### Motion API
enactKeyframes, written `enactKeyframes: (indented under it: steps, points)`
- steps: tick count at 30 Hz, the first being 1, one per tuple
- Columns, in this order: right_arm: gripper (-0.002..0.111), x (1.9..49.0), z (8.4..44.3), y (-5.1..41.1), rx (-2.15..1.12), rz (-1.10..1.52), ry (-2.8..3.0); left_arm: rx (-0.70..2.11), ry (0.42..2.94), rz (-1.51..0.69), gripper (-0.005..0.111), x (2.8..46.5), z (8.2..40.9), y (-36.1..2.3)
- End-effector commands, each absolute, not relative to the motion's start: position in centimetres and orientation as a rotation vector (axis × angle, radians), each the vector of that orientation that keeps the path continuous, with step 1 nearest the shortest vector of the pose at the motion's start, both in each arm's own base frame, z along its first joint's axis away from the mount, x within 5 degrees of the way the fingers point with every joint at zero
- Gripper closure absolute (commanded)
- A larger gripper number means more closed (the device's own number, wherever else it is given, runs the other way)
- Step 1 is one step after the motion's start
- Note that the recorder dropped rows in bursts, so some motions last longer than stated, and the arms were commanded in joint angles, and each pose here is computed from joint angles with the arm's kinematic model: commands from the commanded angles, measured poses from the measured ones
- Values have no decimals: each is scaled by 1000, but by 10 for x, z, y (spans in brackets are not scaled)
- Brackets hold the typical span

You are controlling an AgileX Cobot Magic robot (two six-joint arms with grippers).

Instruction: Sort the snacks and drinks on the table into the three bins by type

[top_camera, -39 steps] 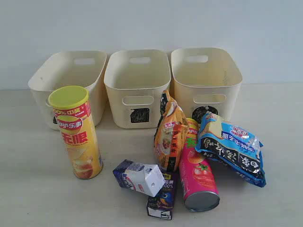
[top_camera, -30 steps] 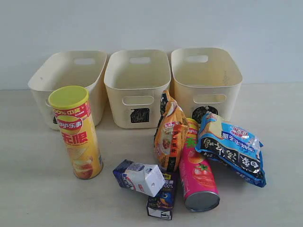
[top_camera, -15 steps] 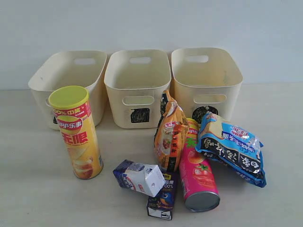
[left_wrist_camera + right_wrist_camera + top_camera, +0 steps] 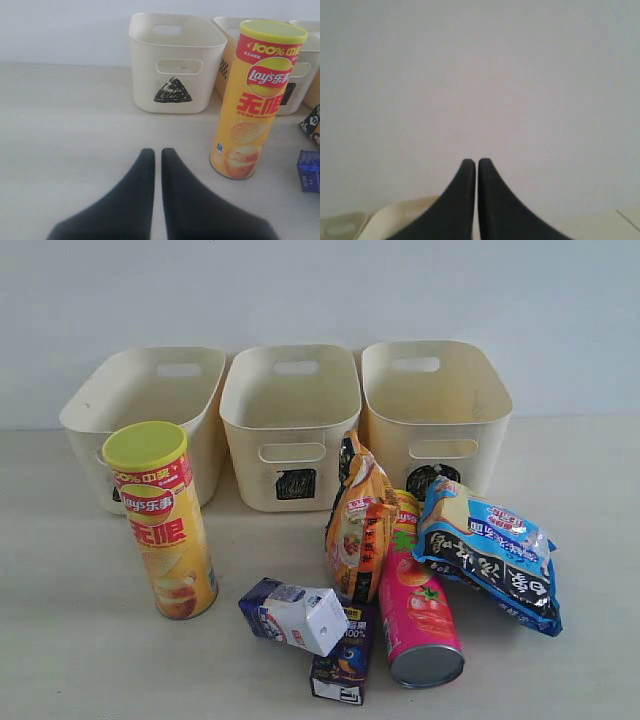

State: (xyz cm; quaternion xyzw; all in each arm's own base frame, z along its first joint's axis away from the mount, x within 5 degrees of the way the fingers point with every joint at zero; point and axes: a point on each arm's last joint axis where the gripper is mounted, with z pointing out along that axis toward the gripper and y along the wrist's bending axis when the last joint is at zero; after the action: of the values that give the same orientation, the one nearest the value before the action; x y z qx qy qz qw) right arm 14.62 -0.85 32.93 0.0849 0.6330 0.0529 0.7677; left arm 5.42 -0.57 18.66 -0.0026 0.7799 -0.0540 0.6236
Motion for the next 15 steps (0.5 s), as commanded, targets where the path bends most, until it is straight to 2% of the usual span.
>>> enactKeyframes:
  steps: [1, 15]
  points:
    - [108, 172, 310, -9, 171, 88, 1514, -23, 1779, -134, 102, 54, 187, -6]
    - [108, 172, 238, 2, 86, 101, 1680, -23, 1779, -134, 102, 54, 187, -6]
